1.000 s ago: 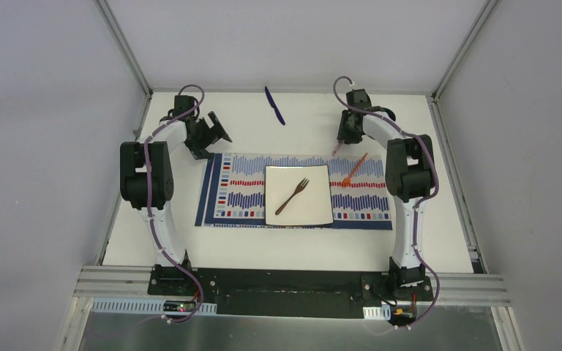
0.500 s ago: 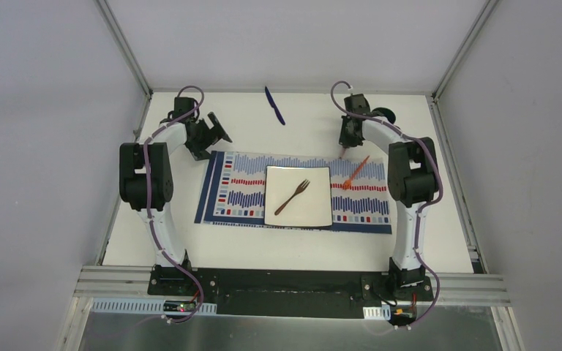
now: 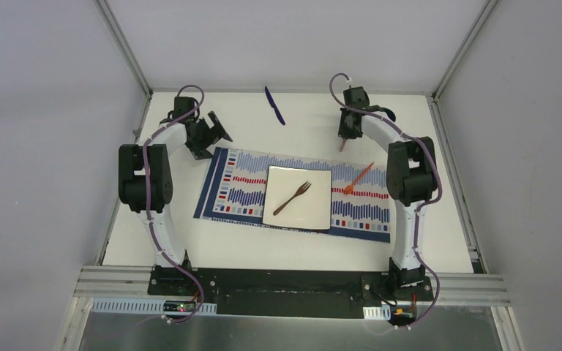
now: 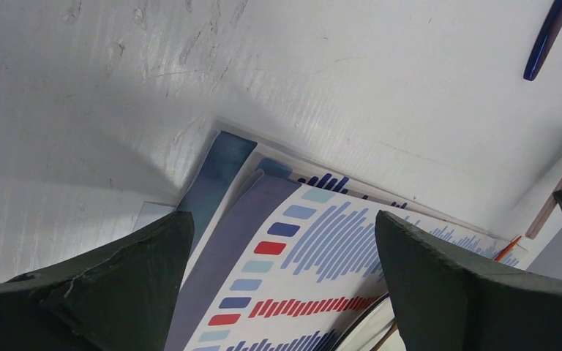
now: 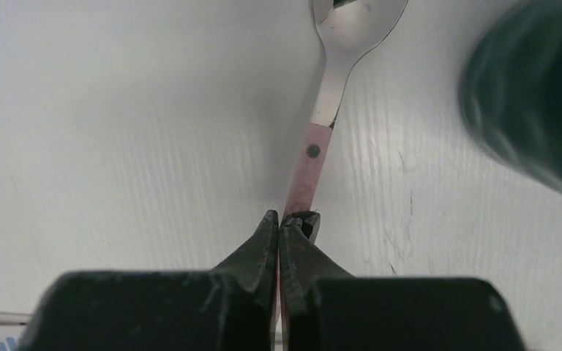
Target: Set the dinner table for one person
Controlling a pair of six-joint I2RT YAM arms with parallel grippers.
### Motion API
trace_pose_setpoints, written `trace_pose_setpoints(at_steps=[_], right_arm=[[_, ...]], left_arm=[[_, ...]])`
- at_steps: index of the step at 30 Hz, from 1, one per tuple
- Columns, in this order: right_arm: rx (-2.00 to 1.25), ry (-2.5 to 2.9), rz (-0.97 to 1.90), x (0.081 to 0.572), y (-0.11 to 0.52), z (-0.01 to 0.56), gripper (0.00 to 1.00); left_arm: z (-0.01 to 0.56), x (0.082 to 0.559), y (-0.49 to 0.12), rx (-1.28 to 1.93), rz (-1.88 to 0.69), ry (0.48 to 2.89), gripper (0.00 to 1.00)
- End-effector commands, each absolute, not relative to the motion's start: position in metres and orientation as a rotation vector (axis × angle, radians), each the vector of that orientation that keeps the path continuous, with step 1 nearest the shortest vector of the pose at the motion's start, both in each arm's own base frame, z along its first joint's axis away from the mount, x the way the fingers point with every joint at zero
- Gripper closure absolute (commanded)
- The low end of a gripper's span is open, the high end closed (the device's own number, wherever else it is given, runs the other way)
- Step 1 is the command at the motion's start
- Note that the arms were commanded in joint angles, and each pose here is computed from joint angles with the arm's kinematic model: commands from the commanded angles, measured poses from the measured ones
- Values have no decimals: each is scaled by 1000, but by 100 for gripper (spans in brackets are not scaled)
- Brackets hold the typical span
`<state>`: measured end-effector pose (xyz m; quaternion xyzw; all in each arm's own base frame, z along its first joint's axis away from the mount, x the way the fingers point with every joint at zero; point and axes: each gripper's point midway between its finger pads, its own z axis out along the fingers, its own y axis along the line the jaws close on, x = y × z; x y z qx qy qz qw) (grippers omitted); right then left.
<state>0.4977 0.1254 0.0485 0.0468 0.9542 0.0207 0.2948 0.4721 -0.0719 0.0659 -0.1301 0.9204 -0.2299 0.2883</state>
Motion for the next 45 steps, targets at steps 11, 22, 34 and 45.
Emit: trace_pose_setpoints(at_steps=[11, 22, 34, 45], right_arm=[[95, 2489, 31, 494, 122, 66, 100], [109, 2410, 26, 467, 111, 118, 100], [103, 2460, 33, 463, 116, 92, 100], [121, 2481, 20, 458, 113, 83, 76]], left_arm=[[95, 482, -76, -315, -623, 2381, 1], [94, 480, -92, -287, -635, 2391, 1], [97, 477, -95, -269, -621, 2398, 1], [93, 475, -97, -265, -620, 2405, 1]])
